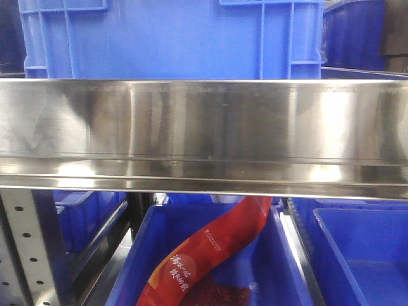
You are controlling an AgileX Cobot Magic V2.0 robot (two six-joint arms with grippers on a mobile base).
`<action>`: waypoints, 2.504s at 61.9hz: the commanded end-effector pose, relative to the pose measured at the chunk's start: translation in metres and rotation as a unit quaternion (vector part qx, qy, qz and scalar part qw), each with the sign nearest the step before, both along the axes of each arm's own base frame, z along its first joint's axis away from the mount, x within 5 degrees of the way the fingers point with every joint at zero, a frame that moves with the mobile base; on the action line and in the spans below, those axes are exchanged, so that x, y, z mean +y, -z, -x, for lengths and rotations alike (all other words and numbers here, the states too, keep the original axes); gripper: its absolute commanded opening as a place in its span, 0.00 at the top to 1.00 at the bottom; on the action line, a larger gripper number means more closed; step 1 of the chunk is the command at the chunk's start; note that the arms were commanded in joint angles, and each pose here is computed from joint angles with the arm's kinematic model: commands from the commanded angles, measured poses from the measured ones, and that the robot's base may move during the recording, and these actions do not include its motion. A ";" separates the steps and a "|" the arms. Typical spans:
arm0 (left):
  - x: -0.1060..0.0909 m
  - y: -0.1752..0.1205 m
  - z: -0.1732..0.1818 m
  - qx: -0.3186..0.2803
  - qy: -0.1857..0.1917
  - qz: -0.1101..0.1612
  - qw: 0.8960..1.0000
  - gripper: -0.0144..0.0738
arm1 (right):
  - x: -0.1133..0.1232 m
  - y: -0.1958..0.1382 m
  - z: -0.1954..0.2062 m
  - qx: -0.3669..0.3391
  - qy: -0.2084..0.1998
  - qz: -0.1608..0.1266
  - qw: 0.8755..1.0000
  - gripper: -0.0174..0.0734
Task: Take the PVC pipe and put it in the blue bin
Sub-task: 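Extend both grippers with clamps over the open blue bin, then open both grippers to drop the clamps into the blue bin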
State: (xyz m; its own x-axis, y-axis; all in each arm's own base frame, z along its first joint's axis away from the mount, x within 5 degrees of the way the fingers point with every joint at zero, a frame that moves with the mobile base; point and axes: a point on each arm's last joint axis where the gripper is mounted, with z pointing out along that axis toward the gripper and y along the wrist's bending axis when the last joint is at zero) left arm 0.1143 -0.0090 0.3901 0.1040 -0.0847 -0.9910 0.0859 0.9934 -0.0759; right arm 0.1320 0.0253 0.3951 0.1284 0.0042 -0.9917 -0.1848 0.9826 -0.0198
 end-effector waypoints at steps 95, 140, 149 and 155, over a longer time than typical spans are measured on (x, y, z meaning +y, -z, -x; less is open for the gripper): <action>-0.161 -0.048 -0.231 0.228 0.190 -0.055 0.953 0.96 | 0.155 -0.027 -0.163 0.297 -0.173 -0.012 0.939 0.98; -0.161 -0.043 -0.229 0.254 0.190 -0.061 0.946 0.36 | 0.163 -0.027 -0.157 0.300 -0.187 -0.007 0.936 0.41; -0.158 -0.050 -0.224 0.250 0.191 -0.060 0.948 0.47 | 0.159 -0.035 -0.152 0.287 -0.189 -0.012 0.939 0.41; -0.156 -0.055 -0.220 0.242 0.191 -0.058 0.950 0.64 | 0.158 -0.038 -0.150 0.281 -0.189 -0.013 0.941 0.43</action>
